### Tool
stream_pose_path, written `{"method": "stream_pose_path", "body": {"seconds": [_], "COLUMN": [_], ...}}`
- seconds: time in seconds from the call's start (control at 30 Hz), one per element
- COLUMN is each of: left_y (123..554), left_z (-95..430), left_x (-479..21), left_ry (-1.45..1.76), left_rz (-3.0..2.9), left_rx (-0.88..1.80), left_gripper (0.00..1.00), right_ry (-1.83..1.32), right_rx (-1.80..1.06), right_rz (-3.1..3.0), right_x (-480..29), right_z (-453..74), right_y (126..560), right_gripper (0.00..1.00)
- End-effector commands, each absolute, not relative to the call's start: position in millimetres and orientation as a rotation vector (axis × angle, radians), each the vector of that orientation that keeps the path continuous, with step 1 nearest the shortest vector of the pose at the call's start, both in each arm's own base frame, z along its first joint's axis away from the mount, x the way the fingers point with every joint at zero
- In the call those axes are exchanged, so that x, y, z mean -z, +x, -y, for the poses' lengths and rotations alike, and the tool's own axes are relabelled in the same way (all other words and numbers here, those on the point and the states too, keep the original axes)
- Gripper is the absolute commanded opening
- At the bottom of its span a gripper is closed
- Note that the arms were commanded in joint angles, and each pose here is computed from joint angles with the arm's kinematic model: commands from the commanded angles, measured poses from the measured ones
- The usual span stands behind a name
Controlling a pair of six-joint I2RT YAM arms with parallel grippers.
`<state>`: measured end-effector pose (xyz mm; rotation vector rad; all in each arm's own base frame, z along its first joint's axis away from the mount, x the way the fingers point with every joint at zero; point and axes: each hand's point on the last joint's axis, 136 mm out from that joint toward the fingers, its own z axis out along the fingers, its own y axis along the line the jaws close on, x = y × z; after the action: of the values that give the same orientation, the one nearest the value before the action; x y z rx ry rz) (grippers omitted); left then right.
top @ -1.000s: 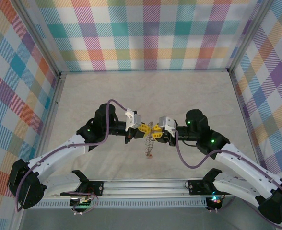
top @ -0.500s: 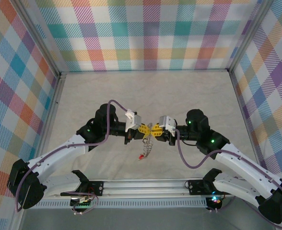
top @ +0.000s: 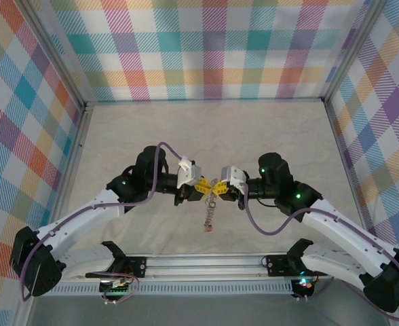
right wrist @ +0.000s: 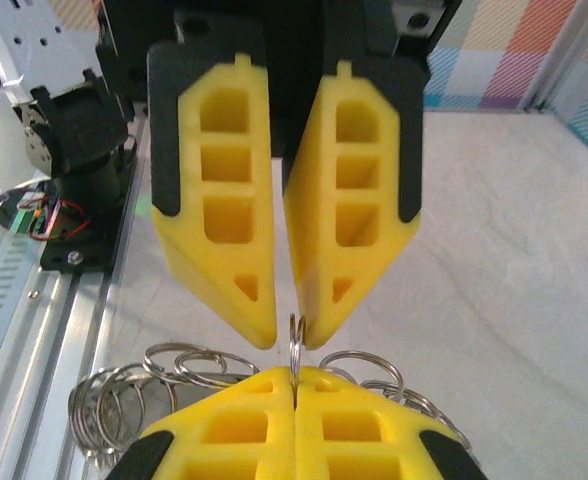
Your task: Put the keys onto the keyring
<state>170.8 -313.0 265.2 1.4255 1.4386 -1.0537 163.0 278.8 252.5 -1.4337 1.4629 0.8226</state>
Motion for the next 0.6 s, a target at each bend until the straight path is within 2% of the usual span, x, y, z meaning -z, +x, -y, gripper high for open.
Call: {"method": "stream_pose_path", "body": {"seconds": [0.0,0.4,0.53,0.57], "left_y": [162.2,168.5,167.7,167.5], "left_z": [311.7,317.1,317.7,317.6], "left_x": [-267.3,-252.5,-254.4,-253.8], "left_ry": [1.519,1.553,1.559,1.559], "left_rz": [-1.422,-1.497,-1.486,-1.489], "left_rx": [1.044,1.025,1.023,1.025], "left_gripper": [0.18,0.17,0.0,0.0], "right_ry": [-1.506,-1.512,-1.5,-1.496], "right_rx": [-0.796,-0.796,-0.809,-0.813], "right_rz": [-1.419,-1.402,-1.407,-1.406], "right_x": [-264.1,-267.9,-268.0,-268.0], "right_z": [-279.1,-287.8,-288.7,-289.0], "right_y": [158.4,164.2,164.3,164.2], "right_gripper": [0.0,0.0,0.0,0.0]}}
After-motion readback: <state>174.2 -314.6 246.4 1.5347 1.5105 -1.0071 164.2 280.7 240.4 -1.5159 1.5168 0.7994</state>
